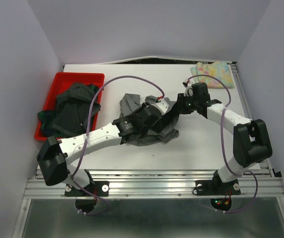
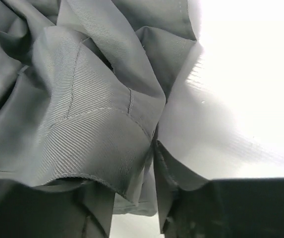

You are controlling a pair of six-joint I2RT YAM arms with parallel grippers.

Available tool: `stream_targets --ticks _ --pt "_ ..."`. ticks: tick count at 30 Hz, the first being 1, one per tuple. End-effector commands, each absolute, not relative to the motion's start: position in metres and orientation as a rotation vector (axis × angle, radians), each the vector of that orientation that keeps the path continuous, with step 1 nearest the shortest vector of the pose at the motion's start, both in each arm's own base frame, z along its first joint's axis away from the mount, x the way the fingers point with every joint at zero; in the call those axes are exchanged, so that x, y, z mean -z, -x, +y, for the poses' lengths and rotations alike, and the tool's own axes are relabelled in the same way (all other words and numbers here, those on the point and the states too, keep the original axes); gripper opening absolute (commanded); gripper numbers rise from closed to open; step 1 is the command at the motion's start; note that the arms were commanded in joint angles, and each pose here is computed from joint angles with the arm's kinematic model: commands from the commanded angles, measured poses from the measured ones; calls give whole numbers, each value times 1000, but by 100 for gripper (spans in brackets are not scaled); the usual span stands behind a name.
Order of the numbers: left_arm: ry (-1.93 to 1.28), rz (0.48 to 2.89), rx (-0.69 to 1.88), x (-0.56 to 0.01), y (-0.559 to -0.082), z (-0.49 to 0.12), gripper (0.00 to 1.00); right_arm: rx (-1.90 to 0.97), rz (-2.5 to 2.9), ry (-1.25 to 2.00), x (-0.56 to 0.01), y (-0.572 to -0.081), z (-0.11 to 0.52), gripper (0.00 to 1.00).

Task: Fold and stack the skirts
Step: Flatten the skirt out

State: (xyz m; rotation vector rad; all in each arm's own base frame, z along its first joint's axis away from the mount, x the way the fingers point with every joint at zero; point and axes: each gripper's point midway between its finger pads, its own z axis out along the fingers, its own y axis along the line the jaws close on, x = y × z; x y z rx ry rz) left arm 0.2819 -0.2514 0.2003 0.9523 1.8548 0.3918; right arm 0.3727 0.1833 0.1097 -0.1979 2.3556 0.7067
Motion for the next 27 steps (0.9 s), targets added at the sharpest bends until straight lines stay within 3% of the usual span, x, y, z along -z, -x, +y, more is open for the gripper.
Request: stream_targets --ticks 1,5,12,17,21,24,25,27 --pt "-836 1881 -353 -229 -300 -233 29 -630 2259 241 -122 -398 184 41" --pt "-750 1867 -325 -256 -314 -220 24 -587 2259 259 -114 -400 179 46" --pt "-669 1905 -365 -263 -336 -187 0 -527 2268 319 -101 -391 170 46" --pt "-595 1941 -324 -270 -349 -168 0 -525 2286 348 -90 -379 167 44" --pt "-585 1967 -277 -269 -352 -166 0 -527 2265 347 -86 -383 168 35" --pt "-571 1982 -252 -270 -355 -160 0 -497 2253 366 -87 -390 166 16" --pt "-559 1985 -257 -271 -358 -155 0 -459 2244 358 -90 -394 162 4" --pt "-531 1961 -274 -284 -364 -148 0 -397 2191 360 -109 -404 156 1"
